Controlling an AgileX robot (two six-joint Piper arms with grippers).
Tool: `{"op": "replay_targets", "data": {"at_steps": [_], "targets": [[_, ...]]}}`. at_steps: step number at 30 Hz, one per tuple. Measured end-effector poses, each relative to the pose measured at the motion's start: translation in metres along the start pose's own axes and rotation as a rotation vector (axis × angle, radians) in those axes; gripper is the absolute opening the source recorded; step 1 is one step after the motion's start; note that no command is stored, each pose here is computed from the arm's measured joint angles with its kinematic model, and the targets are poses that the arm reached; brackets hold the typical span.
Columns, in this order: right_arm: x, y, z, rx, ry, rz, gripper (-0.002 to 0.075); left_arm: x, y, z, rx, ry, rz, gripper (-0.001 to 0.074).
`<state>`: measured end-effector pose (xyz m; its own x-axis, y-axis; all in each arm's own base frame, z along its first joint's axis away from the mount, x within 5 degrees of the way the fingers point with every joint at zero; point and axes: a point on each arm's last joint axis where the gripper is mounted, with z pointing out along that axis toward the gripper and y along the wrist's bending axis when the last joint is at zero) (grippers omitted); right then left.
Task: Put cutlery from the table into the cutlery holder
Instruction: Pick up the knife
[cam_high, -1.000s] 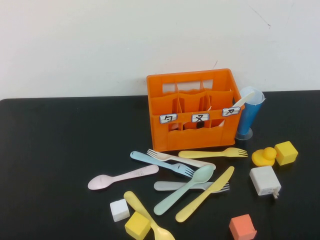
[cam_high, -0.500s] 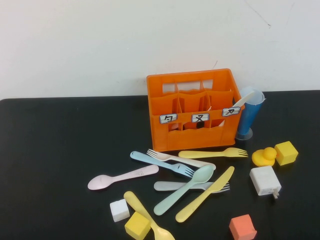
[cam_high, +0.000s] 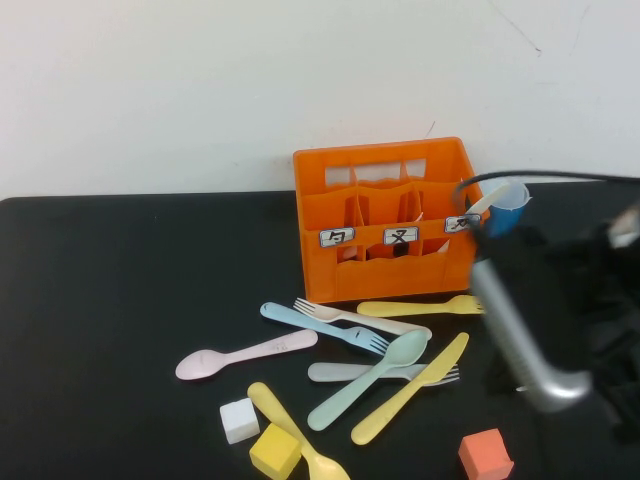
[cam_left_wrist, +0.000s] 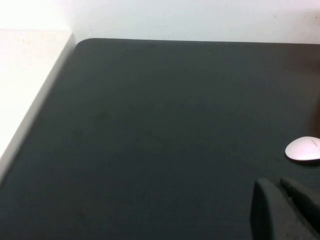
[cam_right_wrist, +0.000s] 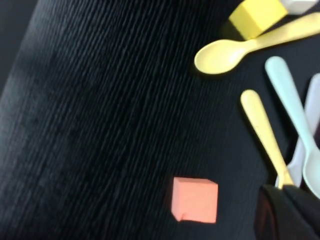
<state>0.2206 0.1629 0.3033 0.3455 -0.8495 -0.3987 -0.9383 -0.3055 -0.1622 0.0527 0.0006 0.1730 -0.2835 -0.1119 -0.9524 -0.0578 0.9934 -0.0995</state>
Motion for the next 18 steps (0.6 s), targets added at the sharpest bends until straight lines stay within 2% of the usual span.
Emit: {"op": "replay_targets", "data": {"at_steps": [9,11,16,18], "targets": [[-0.011,-0.045,0.054,-0.088,0.205,-0.107,0.0020,0.000,0.000,0.000,0.000,0.000,0.000,-0.0001],[-0.011,-0.054,0.065,-0.103,0.216,-0.110,0.0067,0.000,0.000,0.000,0.000,0.000,0.000,-0.0001],[-0.010,-0.066,0.100,-0.175,0.238,-0.168,0.0261,0.000,0.000,0.000,0.000,0.000,0.000,-0.0001],[-0.012,-0.068,0.113,-0.204,0.260,-0.211,0.0304,0.000,0.000,0.000,0.000,0.000,0.000,-0.0001]]}}
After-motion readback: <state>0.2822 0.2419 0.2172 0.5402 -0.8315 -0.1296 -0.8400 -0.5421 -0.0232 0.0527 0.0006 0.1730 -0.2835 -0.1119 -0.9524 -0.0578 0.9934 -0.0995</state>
